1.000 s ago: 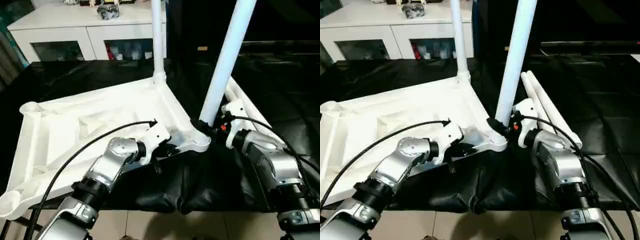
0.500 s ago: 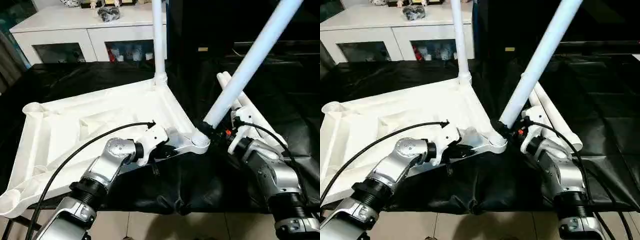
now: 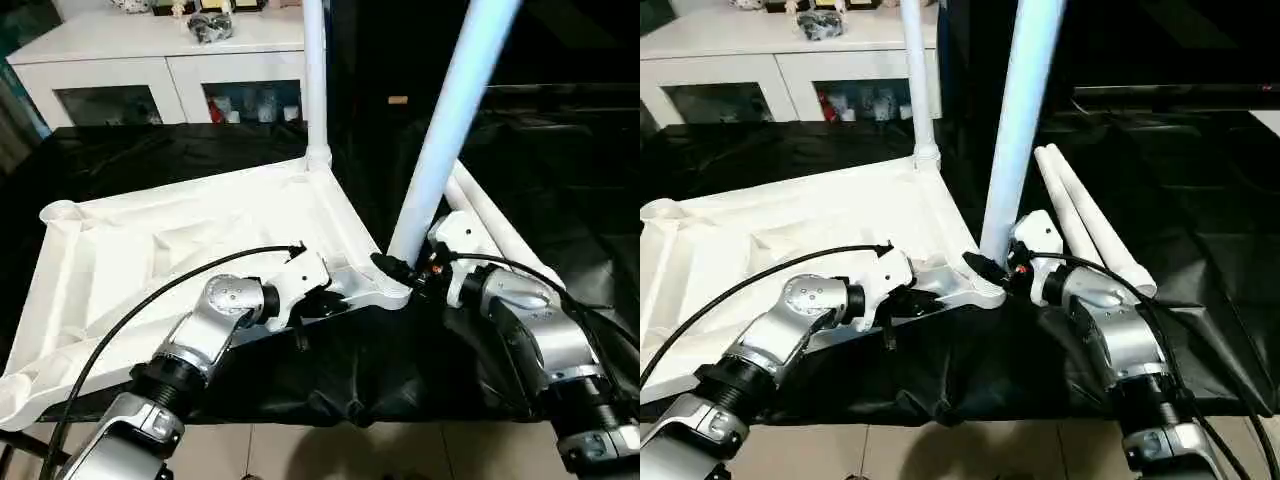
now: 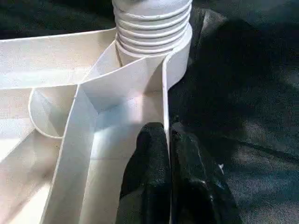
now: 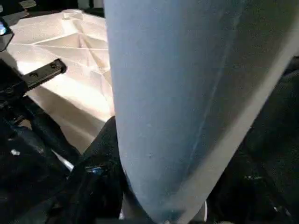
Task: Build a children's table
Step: Insert table leg to table base
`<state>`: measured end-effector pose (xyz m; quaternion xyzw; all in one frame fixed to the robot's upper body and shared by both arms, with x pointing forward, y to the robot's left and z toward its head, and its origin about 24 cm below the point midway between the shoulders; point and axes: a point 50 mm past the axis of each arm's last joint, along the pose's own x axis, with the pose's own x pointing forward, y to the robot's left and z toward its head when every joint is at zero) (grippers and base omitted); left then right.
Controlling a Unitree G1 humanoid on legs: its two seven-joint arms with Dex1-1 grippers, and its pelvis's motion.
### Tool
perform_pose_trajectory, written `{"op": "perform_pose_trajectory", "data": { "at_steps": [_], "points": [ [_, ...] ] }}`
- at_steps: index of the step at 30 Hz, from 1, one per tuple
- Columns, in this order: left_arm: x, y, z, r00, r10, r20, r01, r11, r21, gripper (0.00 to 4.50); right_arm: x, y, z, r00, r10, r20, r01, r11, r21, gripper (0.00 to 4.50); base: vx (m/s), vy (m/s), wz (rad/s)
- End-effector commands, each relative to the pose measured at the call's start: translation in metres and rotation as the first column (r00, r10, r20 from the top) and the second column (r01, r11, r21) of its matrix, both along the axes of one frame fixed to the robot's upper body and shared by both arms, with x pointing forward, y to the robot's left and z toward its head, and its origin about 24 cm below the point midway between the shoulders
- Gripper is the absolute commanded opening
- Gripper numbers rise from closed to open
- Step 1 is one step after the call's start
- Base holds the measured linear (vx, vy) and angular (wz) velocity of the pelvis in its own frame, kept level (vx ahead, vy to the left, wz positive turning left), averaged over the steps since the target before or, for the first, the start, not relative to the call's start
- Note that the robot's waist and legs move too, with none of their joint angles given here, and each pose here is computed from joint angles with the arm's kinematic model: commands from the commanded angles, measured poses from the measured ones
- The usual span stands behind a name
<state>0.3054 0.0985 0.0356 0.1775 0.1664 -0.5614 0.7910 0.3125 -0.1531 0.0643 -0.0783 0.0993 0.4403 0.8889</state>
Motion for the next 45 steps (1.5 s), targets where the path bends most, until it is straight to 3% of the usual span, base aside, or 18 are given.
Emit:
{"op": "perform_pose_trajectory", "data": {
  "at_steps": [1, 5, 11, 16, 24, 29, 31, 37, 39, 45],
  "points": [
    [-0.003, 0.002, 0.009, 0.997, -0.074, 0.035, 0.075, 0.997, -0.026, 0.00, -0.012, -0.004, -0.033, 0.980, 0.042, -0.193, -0.051, 0.998, -0.043, 1.88, 0.000, 0.000, 0.00],
    [-0.006, 0.005, 0.013, 0.992, -0.125, 0.035, 0.126, 0.992, -0.027, 0.00, -0.015, -0.002, -0.032, 0.970, 0.118, -0.213, -0.125, 0.992, -0.022, 1.88, 0.000, 0.000, 0.00],
    [-0.014, 0.022, 0.022, 0.970, -0.242, 0.003, 0.242, 0.970, -0.008, 0.00, -0.032, 0.003, -0.038, 0.933, 0.273, -0.233, -0.291, 0.955, -0.047, 1.88, 0.000, 0.000, 0.00],
    [-0.013, 0.031, 0.022, 0.969, -0.247, -0.031, 0.247, 0.969, 0.011, 0.00, -0.039, 0.006, -0.042, 0.920, 0.321, -0.224, -0.345, 0.936, -0.075, 1.88, 0.000, 0.000, 0.00],
    [-0.011, 0.036, 0.024, 0.972, -0.233, -0.038, 0.233, 0.972, 0.004, 0.00, -0.041, 0.009, -0.042, 0.915, 0.334, -0.226, -0.353, 0.934, -0.051, 1.88, 0.000, 0.000, 0.00],
    [-0.006, 0.033, 0.026, 0.987, -0.161, -0.022, 0.160, 0.987, -0.023, 0.00, -0.027, 0.010, -0.040, 0.951, 0.227, -0.210, -0.237, 0.971, -0.024, 1.88, 0.000, 0.000, 0.00],
    [0.001, 0.029, 0.029, 0.998, -0.064, 0.011, 0.064, 0.997, -0.044, 0.00, -0.006, 0.008, -0.040, 0.986, 0.036, -0.161, -0.047, 0.997, -0.066, 1.88, 0.000, 0.000, 0.00],
    [0.014, 0.015, 0.034, 0.982, 0.163, 0.091, -0.158, 0.986, -0.059, 0.00, 0.019, 0.014, -0.041, 0.967, -0.222, -0.127, 0.211, 0.973, -0.097, 1.88, -0.027, 0.003, -0.04],
    [0.017, -0.002, 0.038, 0.951, 0.290, 0.108, -0.280, 0.955, -0.092, 0.00, 0.028, 0.024, -0.041, 0.941, -0.314, -0.129, 0.304, 0.948, -0.090, 1.88, 0.000, 0.000, 0.00],
    [0.012, -0.026, 0.041, 0.921, 0.368, 0.127, -0.352, 0.927, -0.130, 0.00, 0.033, 0.039, -0.042, 0.929, -0.341, -0.143, 0.334, 0.940, -0.068, 1.88, 0.000, 0.000, 0.00]
  ]
}}
